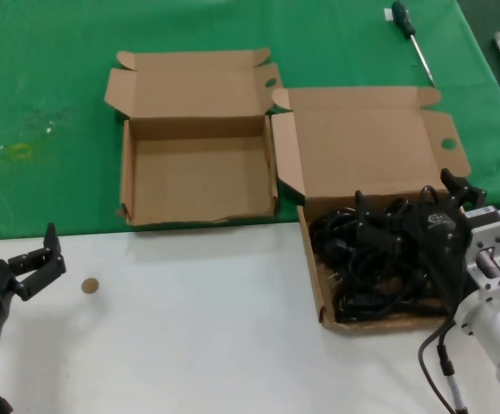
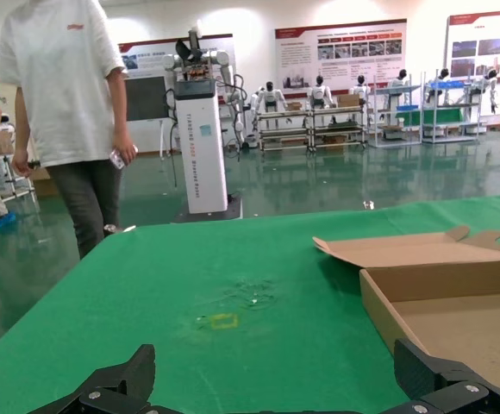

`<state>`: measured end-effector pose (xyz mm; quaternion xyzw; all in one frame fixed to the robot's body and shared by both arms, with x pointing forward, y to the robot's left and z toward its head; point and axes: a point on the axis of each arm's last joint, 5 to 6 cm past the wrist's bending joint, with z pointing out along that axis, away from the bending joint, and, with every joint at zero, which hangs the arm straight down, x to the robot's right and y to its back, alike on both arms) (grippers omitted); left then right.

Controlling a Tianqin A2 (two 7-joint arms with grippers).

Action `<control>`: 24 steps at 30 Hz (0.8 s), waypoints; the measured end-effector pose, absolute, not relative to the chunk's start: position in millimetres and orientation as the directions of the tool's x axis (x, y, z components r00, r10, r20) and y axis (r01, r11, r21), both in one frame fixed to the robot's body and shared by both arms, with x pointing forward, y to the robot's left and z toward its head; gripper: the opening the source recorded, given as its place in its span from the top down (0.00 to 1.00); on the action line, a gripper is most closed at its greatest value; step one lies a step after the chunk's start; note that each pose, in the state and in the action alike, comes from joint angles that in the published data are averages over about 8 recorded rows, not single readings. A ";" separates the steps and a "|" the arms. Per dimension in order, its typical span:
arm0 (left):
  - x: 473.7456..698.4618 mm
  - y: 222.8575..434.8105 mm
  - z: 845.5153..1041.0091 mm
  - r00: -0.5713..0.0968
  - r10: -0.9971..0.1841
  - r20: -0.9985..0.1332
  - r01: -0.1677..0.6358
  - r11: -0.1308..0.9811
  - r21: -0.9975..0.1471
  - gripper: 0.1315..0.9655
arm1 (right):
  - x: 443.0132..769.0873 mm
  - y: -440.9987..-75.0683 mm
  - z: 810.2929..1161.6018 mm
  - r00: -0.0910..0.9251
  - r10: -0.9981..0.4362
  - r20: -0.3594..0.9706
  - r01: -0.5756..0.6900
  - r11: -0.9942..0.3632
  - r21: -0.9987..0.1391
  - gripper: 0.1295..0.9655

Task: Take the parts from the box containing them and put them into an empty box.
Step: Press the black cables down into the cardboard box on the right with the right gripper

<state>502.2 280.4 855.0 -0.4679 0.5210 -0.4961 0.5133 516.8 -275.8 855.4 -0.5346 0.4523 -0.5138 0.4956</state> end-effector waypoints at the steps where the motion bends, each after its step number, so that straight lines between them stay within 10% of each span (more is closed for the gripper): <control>1: 502.2 280.4 855.0 -0.035 -0.997 -0.071 0.022 0.070 -0.997 0.00 | 516.8 -275.8 855.4 0.063 -0.993 0.101 0.026 -0.100 -0.995 0.00; 24: 502.2 280.4 855.0 -0.035 -0.997 -0.071 0.022 0.070 -0.997 0.02 | 516.8 -275.8 855.4 0.063 -0.993 0.101 0.026 -0.100 -0.995 0.00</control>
